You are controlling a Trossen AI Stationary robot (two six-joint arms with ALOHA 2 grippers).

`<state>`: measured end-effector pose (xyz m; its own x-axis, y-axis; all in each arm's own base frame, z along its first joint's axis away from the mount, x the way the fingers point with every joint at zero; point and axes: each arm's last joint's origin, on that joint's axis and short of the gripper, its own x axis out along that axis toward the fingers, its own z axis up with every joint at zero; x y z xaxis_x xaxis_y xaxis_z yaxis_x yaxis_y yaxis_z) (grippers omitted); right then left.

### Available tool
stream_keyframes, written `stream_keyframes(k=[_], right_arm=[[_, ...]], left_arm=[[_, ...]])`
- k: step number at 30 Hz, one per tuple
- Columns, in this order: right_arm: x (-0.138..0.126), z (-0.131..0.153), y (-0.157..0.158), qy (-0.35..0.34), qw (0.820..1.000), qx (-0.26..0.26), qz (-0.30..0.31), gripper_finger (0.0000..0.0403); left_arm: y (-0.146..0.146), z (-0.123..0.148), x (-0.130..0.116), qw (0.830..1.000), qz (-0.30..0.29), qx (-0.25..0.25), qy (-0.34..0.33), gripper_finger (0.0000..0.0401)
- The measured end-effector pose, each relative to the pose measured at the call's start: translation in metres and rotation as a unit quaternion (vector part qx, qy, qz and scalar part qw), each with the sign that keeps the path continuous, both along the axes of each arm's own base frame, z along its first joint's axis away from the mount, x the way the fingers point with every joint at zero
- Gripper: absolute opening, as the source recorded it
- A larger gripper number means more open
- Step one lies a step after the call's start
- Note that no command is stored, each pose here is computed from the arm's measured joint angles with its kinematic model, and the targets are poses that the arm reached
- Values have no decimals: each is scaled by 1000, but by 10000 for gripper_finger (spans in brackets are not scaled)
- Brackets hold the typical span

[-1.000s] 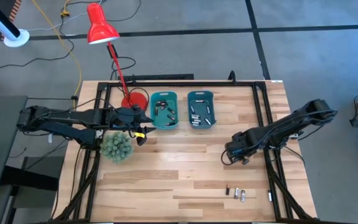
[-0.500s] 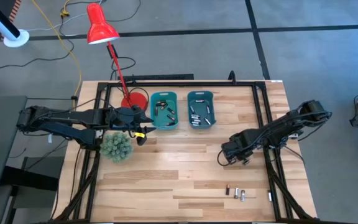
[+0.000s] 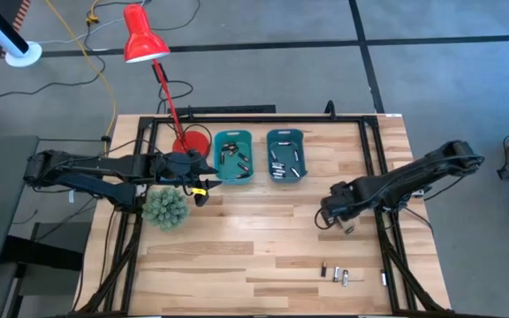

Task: Sort batteries
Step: Put the black battery into the green bin

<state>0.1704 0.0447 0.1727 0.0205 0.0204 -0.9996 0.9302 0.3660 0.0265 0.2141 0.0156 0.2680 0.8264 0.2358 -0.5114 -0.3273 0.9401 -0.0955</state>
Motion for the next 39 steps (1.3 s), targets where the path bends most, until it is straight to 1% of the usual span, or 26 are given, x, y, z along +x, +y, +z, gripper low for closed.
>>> stream_keyframes(k=[2, 4, 7, 10, 14, 17, 20, 23, 25, 29, 34, 39], right_arm=[[3, 14, -1, -20, 1000, -4, -4, 12], [8, 30, -4, -50, 999, -21, -6, 12], [22, 55, -10, -96, 994, -50, 1, 12], [41, 82, -18, -142, 986, -87, 13, 11], [76, 111, -36, -184, 972, -138, 45, 11], [112, 128, -52, -220, 958, -165, 84, 11], [151, 138, -68, -246, 943, -185, 127, 11], [190, 138, -86, -258, 933, -192, 162, 11], [215, 132, -98, -256, 930, -193, 181, 11], [255, 105, -125, -238, 934, -179, 199, 11], [287, 65, -157, -224, 945, -147, 189, 18], [304, 35, -180, -214, 952, -122, 179, 39]], left_arm=[[0, 0, 0, 1000, 0, 0, 0, 183], [0, 0, 0, 1000, 0, 1, 0, 183], [0, 0, 0, 1000, -1, 1, 0, 183], [0, 0, 0, 1000, 0, 0, 0, 183], [0, 0, 0, 1000, -1, 2, 0, 183], [0, 0, 0, 1000, -1, 1, 0, 183], [0, 0, 0, 1000, -1, 1, 0, 183], [0, 0, 0, 1000, -1, 1, 0, 183], [0, 0, 0, 1000, -2, 1, 0, 183], [-2, 0, 0, 1000, -6, 1, 0, 183], [-5, -1, 0, 1000, -15, 7, 7, 183], [-5, -1, 0, 1000, -15, 7, 6, 183]])
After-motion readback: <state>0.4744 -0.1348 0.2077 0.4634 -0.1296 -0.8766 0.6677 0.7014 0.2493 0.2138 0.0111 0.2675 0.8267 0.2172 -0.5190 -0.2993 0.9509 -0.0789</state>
